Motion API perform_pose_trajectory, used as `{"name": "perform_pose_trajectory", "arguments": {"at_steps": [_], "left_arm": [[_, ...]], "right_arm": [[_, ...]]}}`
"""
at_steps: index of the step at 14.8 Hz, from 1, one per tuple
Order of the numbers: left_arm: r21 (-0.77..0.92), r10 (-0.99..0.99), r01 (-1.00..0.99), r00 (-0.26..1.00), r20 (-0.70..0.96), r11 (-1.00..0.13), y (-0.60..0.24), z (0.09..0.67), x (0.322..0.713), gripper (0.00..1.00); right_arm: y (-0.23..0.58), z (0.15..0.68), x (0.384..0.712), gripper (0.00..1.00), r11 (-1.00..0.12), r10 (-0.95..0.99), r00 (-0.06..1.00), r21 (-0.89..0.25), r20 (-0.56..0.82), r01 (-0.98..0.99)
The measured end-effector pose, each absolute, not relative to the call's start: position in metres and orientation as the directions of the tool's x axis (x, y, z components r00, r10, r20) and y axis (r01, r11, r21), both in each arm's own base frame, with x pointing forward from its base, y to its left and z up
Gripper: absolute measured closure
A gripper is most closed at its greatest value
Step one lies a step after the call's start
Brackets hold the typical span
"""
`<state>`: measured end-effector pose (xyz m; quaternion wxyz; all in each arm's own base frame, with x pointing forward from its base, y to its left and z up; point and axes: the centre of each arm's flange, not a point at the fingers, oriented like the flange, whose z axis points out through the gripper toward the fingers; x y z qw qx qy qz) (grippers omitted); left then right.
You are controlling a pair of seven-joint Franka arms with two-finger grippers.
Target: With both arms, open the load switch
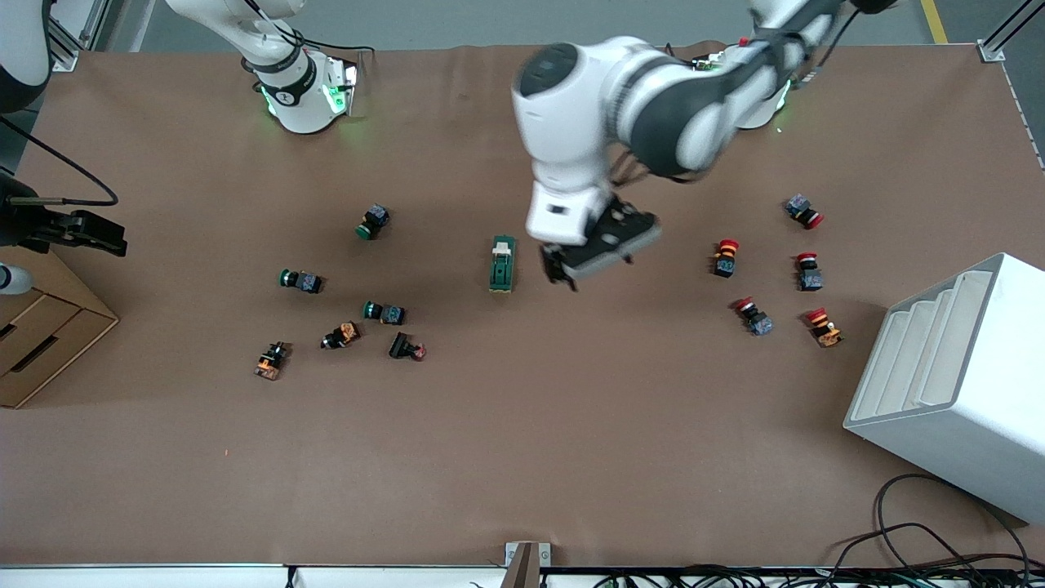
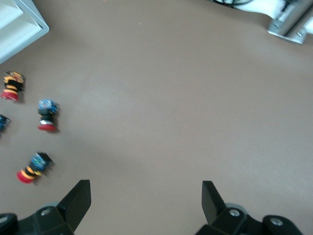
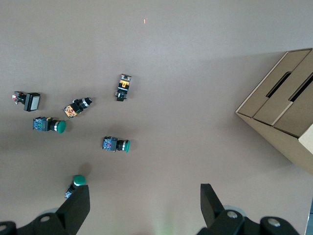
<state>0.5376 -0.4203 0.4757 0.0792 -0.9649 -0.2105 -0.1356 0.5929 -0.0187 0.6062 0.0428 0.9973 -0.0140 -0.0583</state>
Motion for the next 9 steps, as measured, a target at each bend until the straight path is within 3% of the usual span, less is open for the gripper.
{"name": "perform_pose_trajectory", "arguments": {"at_steps": [3,9], "left_arm": [[-0.069,0.382,0.406,0.896,0.228,-0.911,-0.360,0.503,0.579,0.00],[0.019,0.337,0.337,0.934,0.120,-0.941,-0.217,0.576,0.619,0.00]], "right_arm": [[-0.038,0.606,0.592,0.00,-0.998,-0.067,0.991,0.016,-0.115,-0.065],[-0.044,0.611,0.592,0.00,-0.998,-0.058,0.993,0.007,-0.103,-0.058]]}}
